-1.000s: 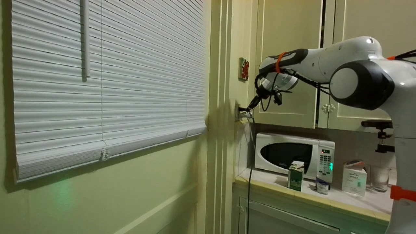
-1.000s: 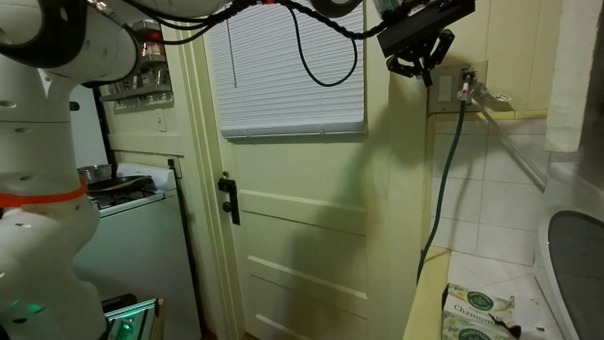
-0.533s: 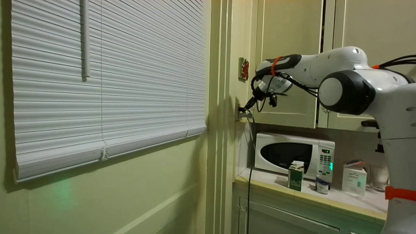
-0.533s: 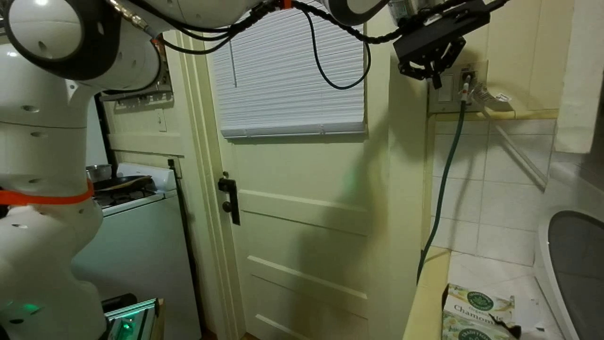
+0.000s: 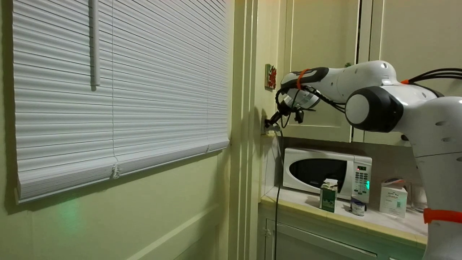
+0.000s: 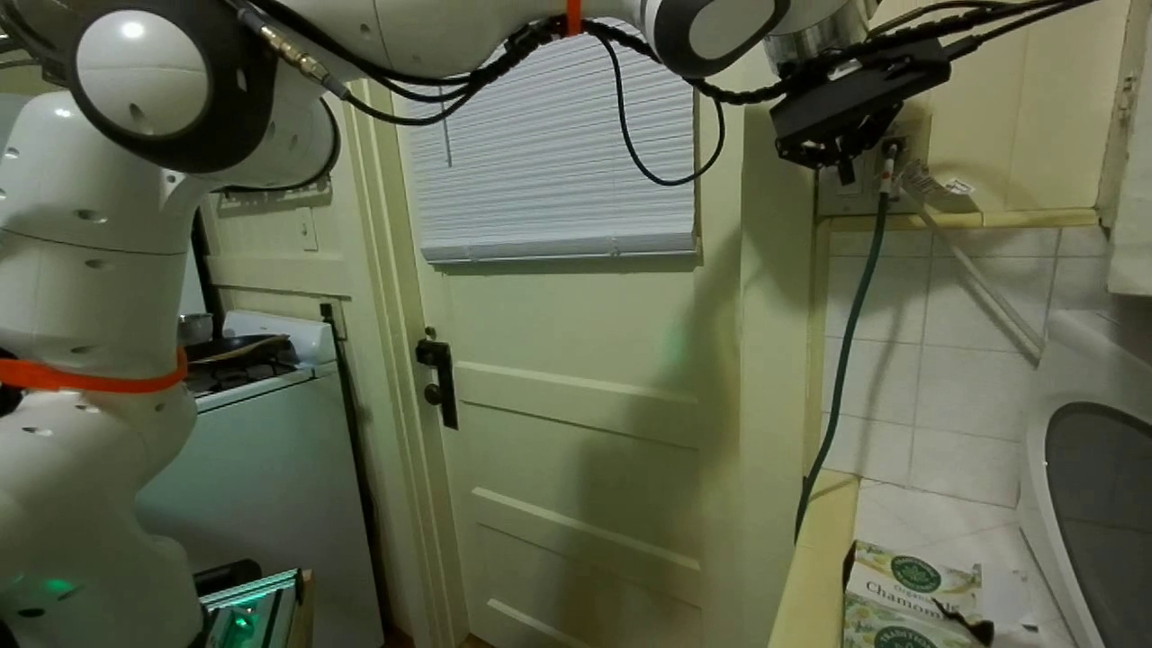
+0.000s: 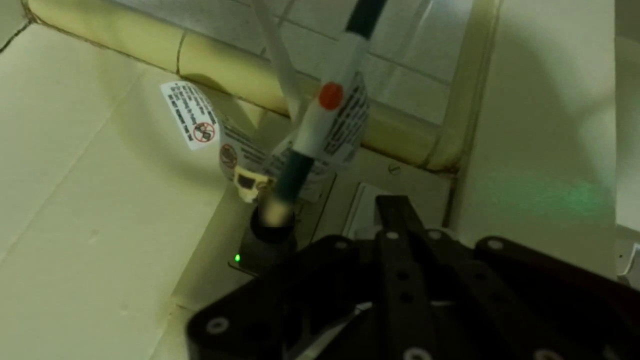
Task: Turn off the light
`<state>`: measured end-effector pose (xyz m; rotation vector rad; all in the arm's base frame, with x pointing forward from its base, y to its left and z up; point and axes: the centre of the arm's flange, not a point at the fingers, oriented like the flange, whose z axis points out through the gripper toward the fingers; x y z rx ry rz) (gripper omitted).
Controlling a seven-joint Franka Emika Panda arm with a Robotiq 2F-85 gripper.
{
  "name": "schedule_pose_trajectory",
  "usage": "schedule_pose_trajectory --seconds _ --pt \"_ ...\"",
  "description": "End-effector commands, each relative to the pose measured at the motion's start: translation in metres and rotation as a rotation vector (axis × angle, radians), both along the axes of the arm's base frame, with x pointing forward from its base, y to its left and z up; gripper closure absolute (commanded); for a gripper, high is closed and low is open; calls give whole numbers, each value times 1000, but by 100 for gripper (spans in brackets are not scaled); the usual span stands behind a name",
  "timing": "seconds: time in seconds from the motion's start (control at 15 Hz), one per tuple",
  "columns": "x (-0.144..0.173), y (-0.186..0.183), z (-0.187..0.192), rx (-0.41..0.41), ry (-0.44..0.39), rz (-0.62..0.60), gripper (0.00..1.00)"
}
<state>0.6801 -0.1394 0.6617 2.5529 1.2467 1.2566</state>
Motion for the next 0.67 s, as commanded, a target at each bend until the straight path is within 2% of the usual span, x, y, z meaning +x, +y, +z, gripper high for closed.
schedule_pose_trajectory --seconds 0.0,0.47,0.6 --pt "20 1 -2 18 -16 2 100" --pt "27 4 -9 30 -29 7 100" --pt "20 8 -7 -12 10 4 100"
